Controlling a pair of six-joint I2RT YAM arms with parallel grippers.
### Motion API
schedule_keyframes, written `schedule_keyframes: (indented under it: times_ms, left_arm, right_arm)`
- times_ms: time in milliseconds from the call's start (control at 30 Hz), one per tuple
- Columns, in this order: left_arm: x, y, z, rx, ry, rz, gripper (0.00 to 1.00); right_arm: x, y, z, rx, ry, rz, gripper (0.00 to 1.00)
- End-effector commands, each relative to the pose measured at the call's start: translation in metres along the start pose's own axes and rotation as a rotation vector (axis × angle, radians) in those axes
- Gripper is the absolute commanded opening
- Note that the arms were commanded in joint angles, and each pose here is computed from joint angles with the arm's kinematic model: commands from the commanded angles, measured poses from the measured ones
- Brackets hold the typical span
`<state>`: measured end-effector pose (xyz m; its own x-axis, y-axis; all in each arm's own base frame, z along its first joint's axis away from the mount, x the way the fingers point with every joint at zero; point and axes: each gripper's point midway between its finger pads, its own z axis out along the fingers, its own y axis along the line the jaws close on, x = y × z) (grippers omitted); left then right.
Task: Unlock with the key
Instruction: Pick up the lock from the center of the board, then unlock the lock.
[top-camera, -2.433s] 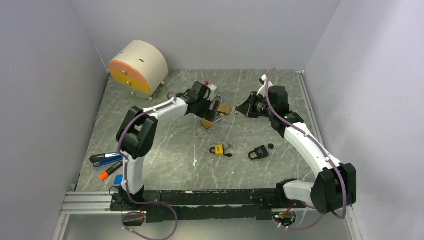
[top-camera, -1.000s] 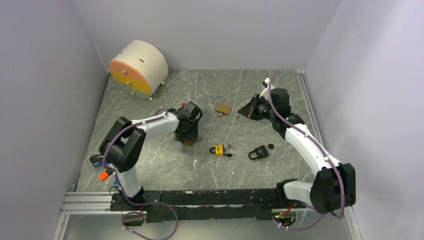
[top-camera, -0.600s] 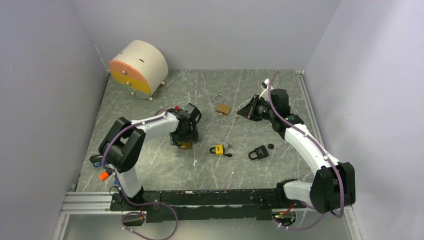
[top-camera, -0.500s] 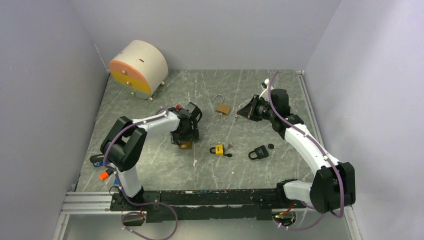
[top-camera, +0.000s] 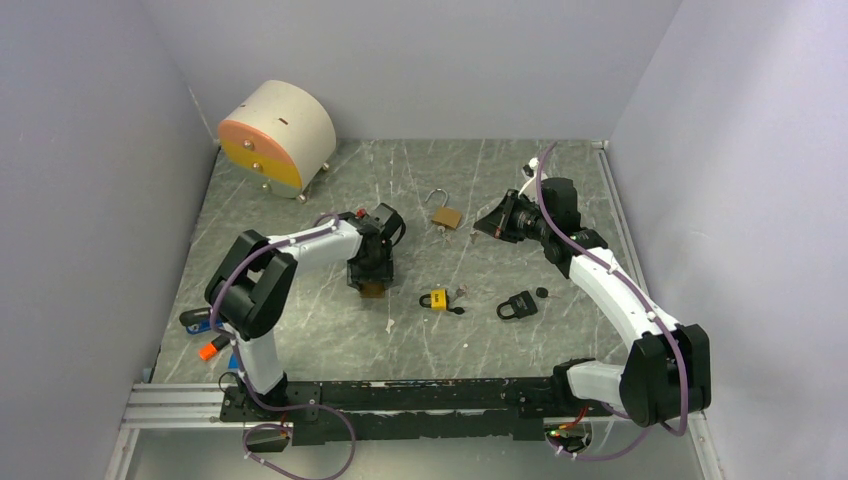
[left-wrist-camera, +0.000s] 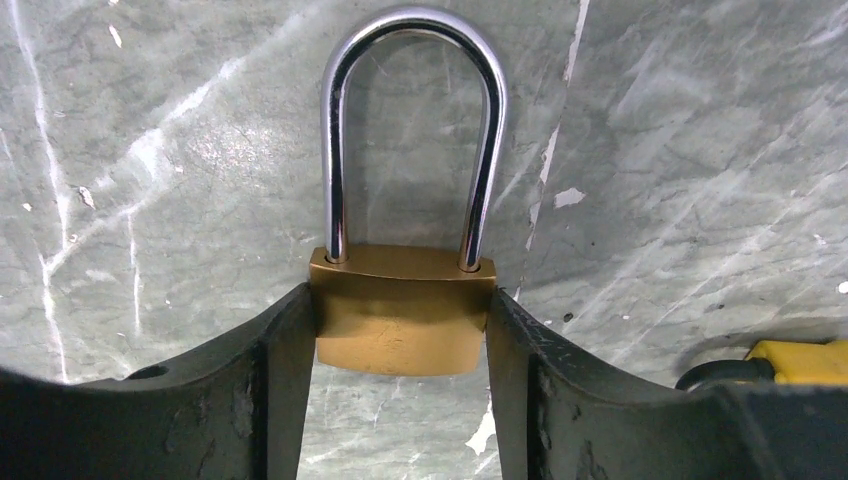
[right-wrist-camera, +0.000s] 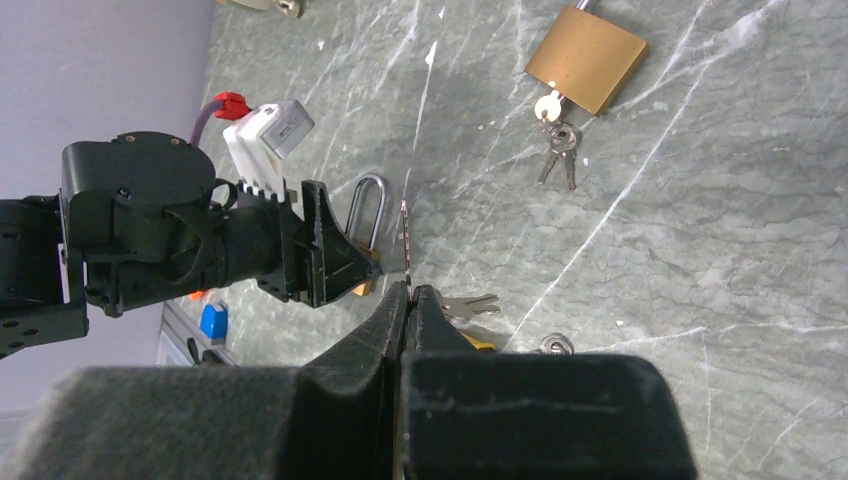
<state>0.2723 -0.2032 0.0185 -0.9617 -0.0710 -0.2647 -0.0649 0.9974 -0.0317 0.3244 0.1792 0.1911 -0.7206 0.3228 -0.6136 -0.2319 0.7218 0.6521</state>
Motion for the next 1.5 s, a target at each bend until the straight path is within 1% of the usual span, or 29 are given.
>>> schedule_keyframes:
  times_ms: [0,133,267,400,500,600,733,867,1000,1067,1333,1467]
  left_arm:
    - [0.006,-0.001,-0.001,-0.004,0.042,-0.011,0.47]
    - [0.003,-0.007,-0.007,0.023,0.035,-0.045,0.43]
    - [-0.017,-0.022,-0.03,0.134,-0.012,-0.107,0.4]
    - [-0.044,-0.029,-0.056,0.267,-0.065,-0.221,0.38]
    - [-0.062,-0.028,-0.073,0.357,-0.111,-0.323,0.37]
    - [-0.069,-0.025,-0.087,0.413,-0.126,-0.409,0.37]
    - [-0.078,-0.035,-0.111,0.578,-0.114,-0.538,0.37]
    - [-0.083,-0.046,-0.129,0.706,-0.086,-0.619,0.37]
    - [-0.086,-0.052,-0.139,0.798,-0.054,-0.678,0.37]
    - [-0.089,-0.052,-0.141,0.823,-0.059,-0.685,0.36]
    - [-0.094,-0.055,-0.141,0.86,-0.04,-0.69,0.36]
    - [-0.094,-0.056,-0.142,0.867,-0.03,-0.686,0.35]
  right_arm:
    - [-0.012,0.01,0.001,-0.045,-0.038,-0.023,0.0]
    - [-0.01,0.012,0.002,-0.061,-0.026,-0.025,0.0]
    - [-0.008,0.021,0.007,-0.084,0.013,-0.061,0.0]
    - [0.005,0.038,0.015,-0.161,0.078,-0.08,0.0]
    - [0.02,0.052,0.024,-0.222,0.155,-0.104,0.0]
    - [0.036,0.072,0.032,-0.277,0.237,-0.18,0.0]
    - [0.06,0.094,0.039,-0.33,0.341,-0.266,0.0]
    - [0.074,0.109,0.046,-0.356,0.418,-0.317,0.0]
    - [0.089,0.109,0.054,-0.317,0.484,-0.353,0.0]
    - [0.094,0.106,0.057,-0.296,0.505,-0.361,0.0]
    - [0.113,0.098,0.066,-0.242,0.597,-0.404,0.0]
    - [0.114,0.098,0.07,-0.23,0.598,-0.411,0.0]
